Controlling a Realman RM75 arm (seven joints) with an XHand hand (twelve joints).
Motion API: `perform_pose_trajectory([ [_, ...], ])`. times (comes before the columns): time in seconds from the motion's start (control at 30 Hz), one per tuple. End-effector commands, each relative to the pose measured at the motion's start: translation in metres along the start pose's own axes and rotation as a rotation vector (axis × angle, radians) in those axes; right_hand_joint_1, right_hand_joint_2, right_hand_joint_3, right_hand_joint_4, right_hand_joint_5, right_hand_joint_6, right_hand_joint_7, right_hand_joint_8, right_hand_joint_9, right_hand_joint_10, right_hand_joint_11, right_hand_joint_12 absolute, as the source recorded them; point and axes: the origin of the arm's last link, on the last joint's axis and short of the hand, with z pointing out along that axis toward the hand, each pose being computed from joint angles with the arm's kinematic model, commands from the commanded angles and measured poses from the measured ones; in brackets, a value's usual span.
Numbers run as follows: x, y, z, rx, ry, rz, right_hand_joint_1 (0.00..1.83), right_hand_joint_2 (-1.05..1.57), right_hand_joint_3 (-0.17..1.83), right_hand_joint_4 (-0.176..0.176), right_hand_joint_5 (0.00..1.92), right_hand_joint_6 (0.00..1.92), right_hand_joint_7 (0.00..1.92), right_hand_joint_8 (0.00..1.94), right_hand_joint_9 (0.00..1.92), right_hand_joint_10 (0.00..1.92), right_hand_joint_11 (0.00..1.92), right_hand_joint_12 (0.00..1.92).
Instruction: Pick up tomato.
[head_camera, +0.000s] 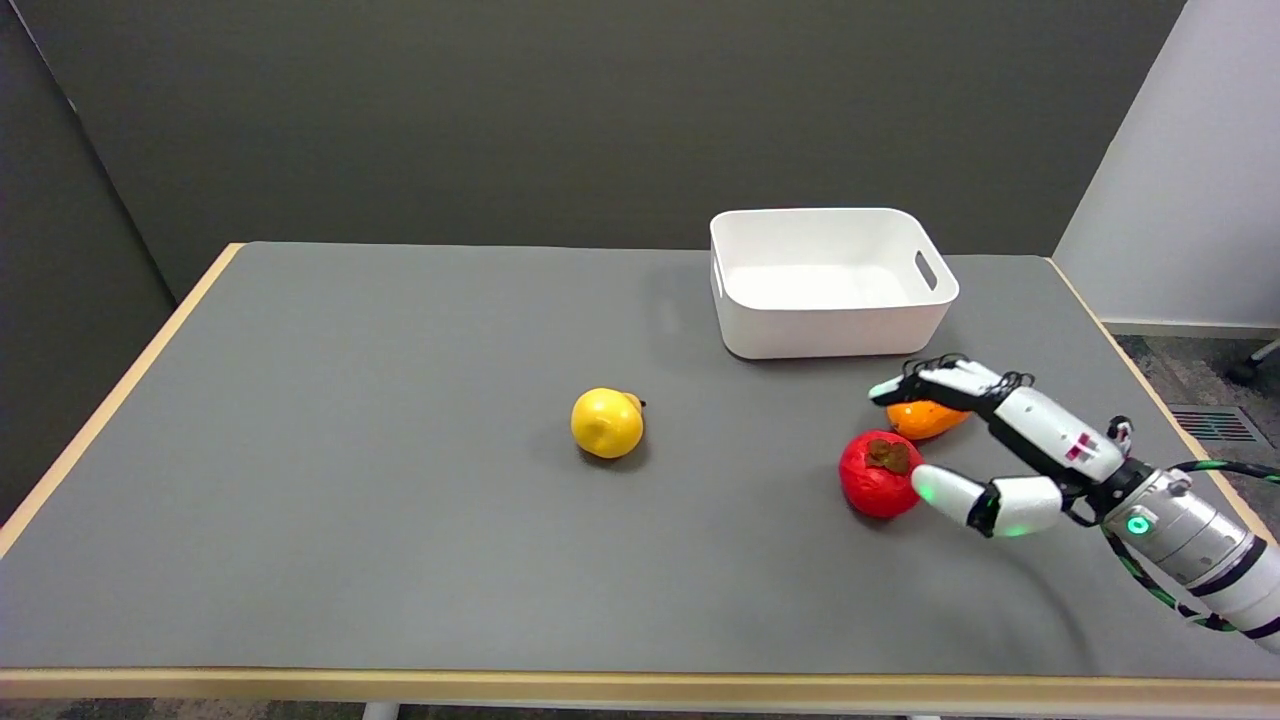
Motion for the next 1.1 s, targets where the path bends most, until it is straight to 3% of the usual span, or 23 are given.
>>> perform_pose_trajectory([
  [0.03,-0.036,-0.009,0.001,0.052,-0.223,-0.052,0.37,0.64,0.88,0.125,0.31,0.62,0.40,0.41,0.29,0.72,0.11,1.17],
  [0.4,-0.025,0.011,0.029,-0.004,-0.124,-0.094,0.35,0.64,0.90,0.126,0.29,0.58,0.38,0.39,0.28,0.68,0.10,1.14],
  [0.67,-0.022,0.020,0.043,-0.052,-0.141,-0.118,0.34,0.62,0.90,0.125,0.26,0.52,0.33,0.35,0.23,0.62,0.07,1.11],
  [0.7,-0.004,0.008,0.049,0.043,-0.073,-0.115,0.34,0.61,0.92,0.125,0.25,0.52,0.32,0.35,0.22,0.61,0.05,1.11],
  [0.77,-0.023,0.022,0.046,-0.056,-0.145,-0.121,0.34,0.60,0.94,0.125,0.24,0.51,0.31,0.34,0.21,0.59,0.04,1.11],
  [1.1,-0.039,0.028,0.038,-0.106,-0.228,-0.102,0.34,0.60,0.94,0.123,0.24,0.50,0.30,0.33,0.20,0.58,0.04,1.10],
])
